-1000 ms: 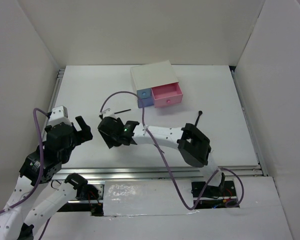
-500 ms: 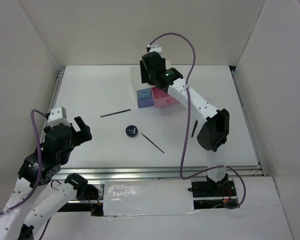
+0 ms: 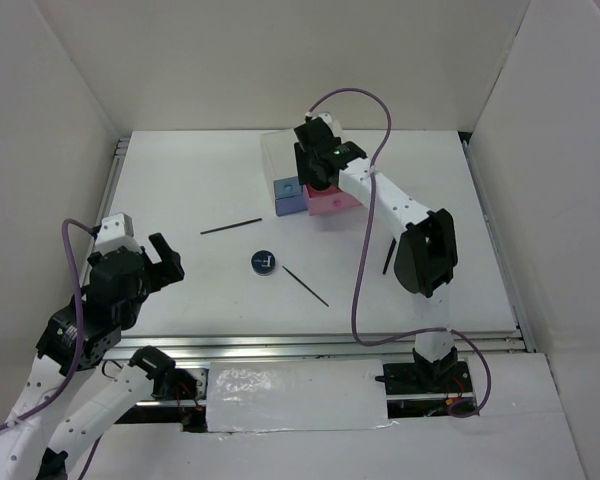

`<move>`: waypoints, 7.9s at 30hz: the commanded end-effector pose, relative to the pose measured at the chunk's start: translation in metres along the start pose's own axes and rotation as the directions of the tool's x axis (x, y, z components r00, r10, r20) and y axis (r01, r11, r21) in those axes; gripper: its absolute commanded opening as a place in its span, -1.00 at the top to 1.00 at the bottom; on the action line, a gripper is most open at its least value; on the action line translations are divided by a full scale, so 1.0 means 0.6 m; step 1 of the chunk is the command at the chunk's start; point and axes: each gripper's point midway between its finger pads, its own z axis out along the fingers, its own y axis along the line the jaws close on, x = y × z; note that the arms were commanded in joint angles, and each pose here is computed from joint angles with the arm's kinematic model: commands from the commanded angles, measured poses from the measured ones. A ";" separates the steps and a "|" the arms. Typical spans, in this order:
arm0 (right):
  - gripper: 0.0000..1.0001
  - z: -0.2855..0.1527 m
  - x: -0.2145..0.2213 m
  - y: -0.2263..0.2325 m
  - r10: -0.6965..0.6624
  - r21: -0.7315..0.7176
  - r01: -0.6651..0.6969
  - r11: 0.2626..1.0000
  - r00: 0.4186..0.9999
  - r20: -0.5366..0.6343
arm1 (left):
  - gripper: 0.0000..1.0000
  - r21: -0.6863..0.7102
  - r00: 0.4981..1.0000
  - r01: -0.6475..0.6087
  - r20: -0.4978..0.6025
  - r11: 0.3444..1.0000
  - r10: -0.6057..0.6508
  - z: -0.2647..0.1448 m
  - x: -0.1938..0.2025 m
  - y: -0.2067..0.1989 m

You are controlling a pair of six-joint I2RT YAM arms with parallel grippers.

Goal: Organize the makeup

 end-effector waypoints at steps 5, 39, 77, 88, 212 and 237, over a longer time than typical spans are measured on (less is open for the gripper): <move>-0.47 0.001 0.011 0.003 0.017 -0.007 -0.017 1.000 1.000 -0.014 | -0.99 0.017 0.999 0.001 0.039 1.000 -0.002 0.000 -0.017 -0.006; -1.00 -0.098 0.204 0.273 -0.234 -0.396 0.192 0.898 0.971 -0.058 | -0.99 -0.035 1.000 -0.027 -0.011 0.999 0.026 0.020 -0.004 -0.006; 0.00 -0.106 0.210 0.317 -0.237 -0.445 0.203 0.872 0.971 -0.022 | -0.99 -0.017 1.000 -0.030 -0.008 0.999 0.030 0.019 -0.005 -0.010; -0.04 -0.166 -0.061 0.075 -0.004 -0.184 0.033 0.982 0.988 0.153 | -0.99 -0.013 1.000 -0.022 0.002 1.000 0.022 0.015 -0.007 -0.008; -0.38 0.085 0.102 0.033 0.717 -0.676 -0.681 0.283 0.618 -0.322 | -0.99 0.045 0.999 -0.045 -0.007 0.998 0.046 0.015 -0.004 -0.024; 0.05 0.182 0.109 0.035 0.708 -0.520 -0.805 0.286 0.543 -0.452 | -0.99 0.063 0.998 -0.060 -0.018 0.996 0.062 0.018 -0.001 -0.031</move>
